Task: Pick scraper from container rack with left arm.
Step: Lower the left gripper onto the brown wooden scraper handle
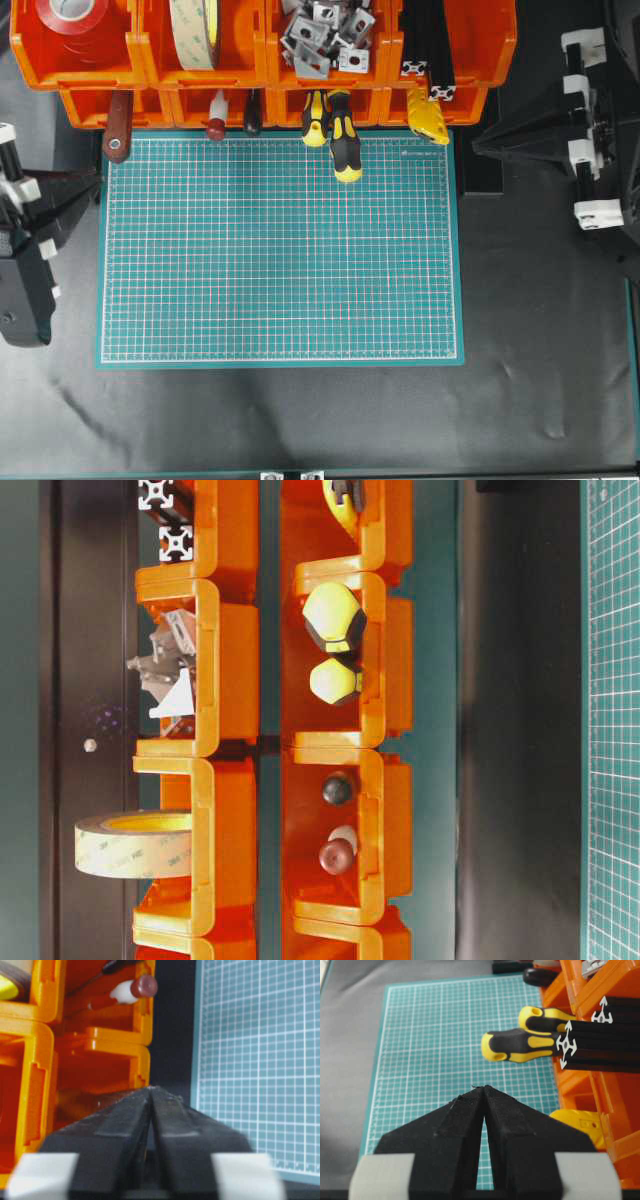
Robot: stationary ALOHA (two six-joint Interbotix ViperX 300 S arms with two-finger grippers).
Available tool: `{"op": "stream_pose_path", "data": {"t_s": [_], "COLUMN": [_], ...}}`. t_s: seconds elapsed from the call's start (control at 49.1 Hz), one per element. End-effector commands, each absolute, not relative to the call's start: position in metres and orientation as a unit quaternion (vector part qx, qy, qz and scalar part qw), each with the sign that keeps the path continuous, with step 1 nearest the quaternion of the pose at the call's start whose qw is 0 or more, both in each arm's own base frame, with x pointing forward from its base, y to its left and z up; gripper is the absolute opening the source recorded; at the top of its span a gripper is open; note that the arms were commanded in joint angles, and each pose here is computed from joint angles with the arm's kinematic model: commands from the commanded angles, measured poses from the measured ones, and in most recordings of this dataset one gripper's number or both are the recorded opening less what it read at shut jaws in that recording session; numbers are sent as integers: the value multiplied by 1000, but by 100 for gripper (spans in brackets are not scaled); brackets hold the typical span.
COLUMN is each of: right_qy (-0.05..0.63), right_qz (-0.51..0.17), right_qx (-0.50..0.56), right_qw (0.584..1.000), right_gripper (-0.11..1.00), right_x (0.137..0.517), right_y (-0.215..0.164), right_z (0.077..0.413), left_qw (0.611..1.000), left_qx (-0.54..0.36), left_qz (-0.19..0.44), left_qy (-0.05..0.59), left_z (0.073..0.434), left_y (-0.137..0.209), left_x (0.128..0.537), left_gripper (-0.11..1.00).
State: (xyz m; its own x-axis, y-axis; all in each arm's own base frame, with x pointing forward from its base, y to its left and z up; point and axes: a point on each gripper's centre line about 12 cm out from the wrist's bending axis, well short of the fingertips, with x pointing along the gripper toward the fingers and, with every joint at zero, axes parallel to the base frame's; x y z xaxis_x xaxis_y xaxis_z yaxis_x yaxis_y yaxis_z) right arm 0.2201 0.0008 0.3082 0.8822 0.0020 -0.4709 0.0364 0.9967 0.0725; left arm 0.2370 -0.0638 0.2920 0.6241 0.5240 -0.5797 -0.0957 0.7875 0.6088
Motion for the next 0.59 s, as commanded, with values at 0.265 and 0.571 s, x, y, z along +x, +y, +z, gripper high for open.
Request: {"op": "stream_pose_path", "data": {"t_s": [0.265,0.571], "right_qy": [234,235], "right_qz": [-20,-22], "right_qx": [42,42], "right_qw": [971,971], "right_gripper": [-1,-1], "right_x": [222,222], "right_y": [-4,-5], "right_z": [314,312], "left_qw": [856,844], "left_qx": [255,259], "left_qz": [208,207], "left_qy": [400,421], "left_z": [285,258], "left_y": [-48,-33], "left_x": [247,254], "left_gripper": [87,91]}}
